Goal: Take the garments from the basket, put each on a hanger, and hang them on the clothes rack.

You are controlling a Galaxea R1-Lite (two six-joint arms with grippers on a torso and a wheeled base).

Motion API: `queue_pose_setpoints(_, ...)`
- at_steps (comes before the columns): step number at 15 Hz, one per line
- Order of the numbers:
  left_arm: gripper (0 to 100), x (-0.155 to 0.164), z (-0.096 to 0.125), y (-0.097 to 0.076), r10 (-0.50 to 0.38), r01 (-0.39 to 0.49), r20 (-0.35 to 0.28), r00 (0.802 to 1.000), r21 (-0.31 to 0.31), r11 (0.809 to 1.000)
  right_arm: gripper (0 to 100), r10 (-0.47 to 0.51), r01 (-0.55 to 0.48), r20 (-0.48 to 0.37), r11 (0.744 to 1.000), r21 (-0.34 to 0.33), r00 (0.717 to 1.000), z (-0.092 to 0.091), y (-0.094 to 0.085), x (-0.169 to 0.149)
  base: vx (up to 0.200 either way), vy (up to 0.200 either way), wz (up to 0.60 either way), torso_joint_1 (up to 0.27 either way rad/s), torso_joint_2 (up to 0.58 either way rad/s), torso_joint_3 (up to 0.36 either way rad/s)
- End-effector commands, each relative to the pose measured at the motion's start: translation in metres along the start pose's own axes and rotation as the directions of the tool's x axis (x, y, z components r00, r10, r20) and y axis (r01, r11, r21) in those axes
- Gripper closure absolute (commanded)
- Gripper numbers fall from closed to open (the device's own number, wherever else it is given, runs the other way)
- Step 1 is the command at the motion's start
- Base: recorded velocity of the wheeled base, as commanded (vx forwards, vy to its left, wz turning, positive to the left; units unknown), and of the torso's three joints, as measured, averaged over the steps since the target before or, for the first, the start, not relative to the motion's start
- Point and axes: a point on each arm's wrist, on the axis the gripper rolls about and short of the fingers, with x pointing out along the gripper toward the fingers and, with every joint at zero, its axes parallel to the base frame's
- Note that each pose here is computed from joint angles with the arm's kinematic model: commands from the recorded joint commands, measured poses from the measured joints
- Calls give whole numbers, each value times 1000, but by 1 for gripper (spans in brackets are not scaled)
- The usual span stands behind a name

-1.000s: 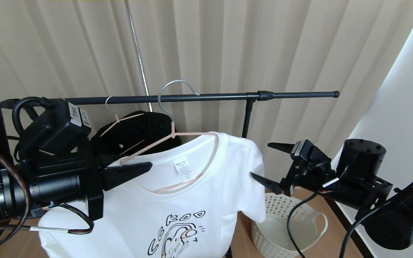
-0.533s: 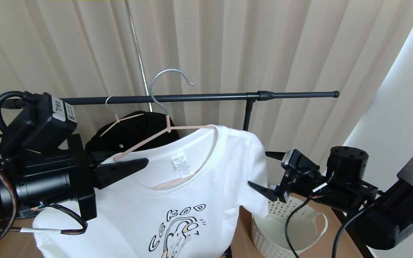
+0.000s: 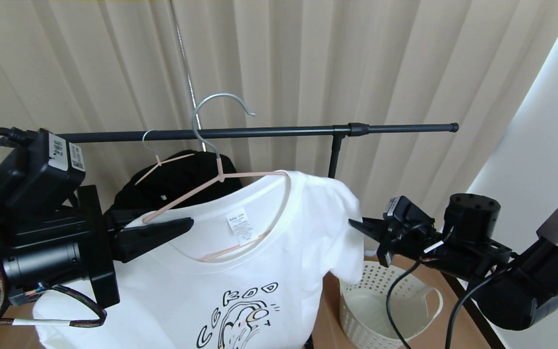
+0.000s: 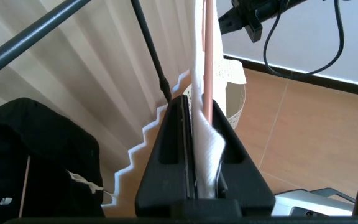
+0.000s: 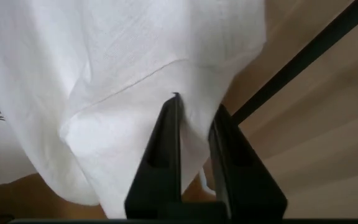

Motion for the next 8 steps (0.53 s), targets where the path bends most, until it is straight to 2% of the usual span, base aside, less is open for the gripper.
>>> queue_pose_setpoints(1,100,-3,2,-1,3,-3,8,1000,3,1000,100,-20,20,6,1000,-3,1000,0,-7,-1,0,0,0,0,0,0)
queue_pose_setpoints(3,100,-3,-3,-3,0,0,-3,1000,-14,1000,100,-39,39,10,999,0,999,0,-14,0,0,0,0,0,0,0)
queue_pose_setpoints(8,100,-11,0,-3,24,-24,12,1000,-7,1000,100,-74,73,10,997,7,997,-2,-26,-1,0,0,0,0,0,0)
